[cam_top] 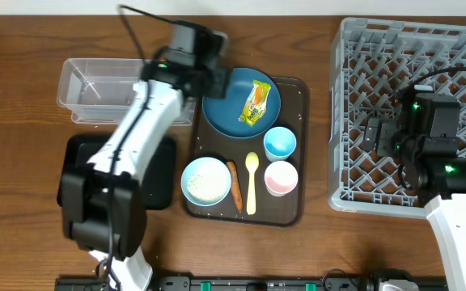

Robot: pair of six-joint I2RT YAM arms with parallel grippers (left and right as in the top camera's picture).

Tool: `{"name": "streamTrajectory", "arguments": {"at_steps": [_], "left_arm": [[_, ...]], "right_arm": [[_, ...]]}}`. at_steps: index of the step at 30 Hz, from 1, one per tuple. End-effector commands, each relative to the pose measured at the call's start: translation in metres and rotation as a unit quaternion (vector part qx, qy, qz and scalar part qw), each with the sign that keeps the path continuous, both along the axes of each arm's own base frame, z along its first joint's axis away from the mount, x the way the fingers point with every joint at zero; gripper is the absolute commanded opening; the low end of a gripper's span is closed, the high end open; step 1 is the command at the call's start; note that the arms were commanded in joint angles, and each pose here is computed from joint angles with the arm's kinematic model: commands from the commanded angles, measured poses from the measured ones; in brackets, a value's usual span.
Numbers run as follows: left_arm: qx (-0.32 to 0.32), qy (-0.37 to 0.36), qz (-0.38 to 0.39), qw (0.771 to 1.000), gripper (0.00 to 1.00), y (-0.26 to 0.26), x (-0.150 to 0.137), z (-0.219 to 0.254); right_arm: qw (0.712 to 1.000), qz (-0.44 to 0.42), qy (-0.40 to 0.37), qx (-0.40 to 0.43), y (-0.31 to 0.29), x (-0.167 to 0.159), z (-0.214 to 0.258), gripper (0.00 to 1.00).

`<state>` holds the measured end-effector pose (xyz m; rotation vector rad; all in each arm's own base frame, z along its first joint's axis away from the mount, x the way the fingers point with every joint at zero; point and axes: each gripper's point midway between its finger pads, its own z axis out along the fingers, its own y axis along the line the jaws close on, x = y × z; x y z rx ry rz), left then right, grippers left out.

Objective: Sort waste into correct bins and load items into the dishwasher rack
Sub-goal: 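Reach the left gripper back and grasp the Pandan cake wrapper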

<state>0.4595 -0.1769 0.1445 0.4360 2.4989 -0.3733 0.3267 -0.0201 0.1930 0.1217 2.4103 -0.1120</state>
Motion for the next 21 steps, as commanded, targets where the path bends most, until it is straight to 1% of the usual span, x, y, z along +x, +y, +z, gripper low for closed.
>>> {"name": "streamTrajectory", "arguments": {"at_steps": [1,6,13,21], "left_arm": [[0.006,0.045,-0.032,0.998,0.50,-0.020,-0.009,-0.042],[0.020,0.083,-0.054,0.995,0.50,-0.039,-0.020,-0.079],[0.034,0.115,-0.074,0.990,0.51,-0.056,-0.034,-0.112],[0.039,0.122,-0.083,0.988,0.49,-0.063,-0.039,-0.123]], "right_arm": [[1.000,0.008,-0.011,-0.008,0.003,0.002,0.010,0.99],[1.000,0.008,-0.013,-0.008,0.003,0.002,0.010,0.99],[1.000,0.008,-0.012,-0.008,0.003,0.002,0.010,0.99],[1.000,0.008,-0.012,-0.008,0.003,0.002,0.010,0.99]]}}
